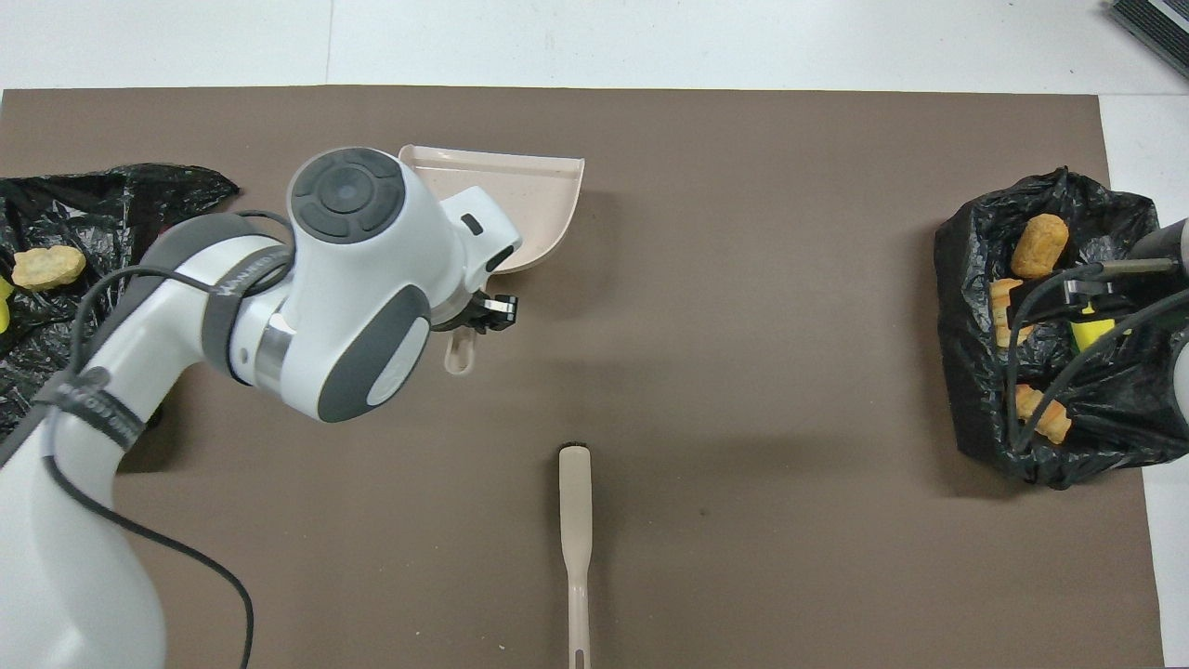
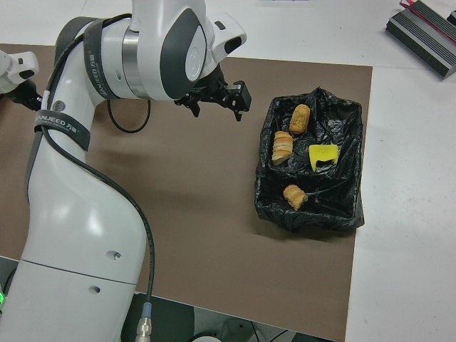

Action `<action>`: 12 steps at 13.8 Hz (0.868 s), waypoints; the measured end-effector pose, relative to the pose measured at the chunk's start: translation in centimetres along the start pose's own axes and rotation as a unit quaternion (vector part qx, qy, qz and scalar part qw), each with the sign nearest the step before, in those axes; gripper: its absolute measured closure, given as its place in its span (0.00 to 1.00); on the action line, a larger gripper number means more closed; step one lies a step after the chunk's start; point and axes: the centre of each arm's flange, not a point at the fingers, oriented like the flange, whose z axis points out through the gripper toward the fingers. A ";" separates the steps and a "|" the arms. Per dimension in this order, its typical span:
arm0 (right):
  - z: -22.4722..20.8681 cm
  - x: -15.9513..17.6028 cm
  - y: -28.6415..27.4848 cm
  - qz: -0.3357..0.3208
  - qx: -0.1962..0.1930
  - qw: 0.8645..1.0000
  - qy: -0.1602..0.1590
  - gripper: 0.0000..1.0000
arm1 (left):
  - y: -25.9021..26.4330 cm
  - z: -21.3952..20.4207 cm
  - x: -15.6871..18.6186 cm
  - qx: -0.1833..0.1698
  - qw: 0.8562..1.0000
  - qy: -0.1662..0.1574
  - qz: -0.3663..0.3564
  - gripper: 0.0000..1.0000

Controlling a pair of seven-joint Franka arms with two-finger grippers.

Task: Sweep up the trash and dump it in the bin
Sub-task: 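Bring the empty dustpan back and set it on the table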

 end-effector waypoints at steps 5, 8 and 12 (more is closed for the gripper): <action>0.0 0.0 0.1 0.001 0.000 1.000 0.000 0.00 | 5.0 2.2 -0.3 -0.031 0.998 0.007 -0.048 0.69; 0.0 0.0 0.2 0.002 0.000 1.000 0.000 0.00 | 5.8 2.7 0.0 -0.042 0.998 0.015 -0.055 0.69; 0.0 0.0 0.2 0.002 0.000 1.000 0.000 0.00 | 7.0 5.4 0.5 -0.028 0.999 0.017 -0.032 0.69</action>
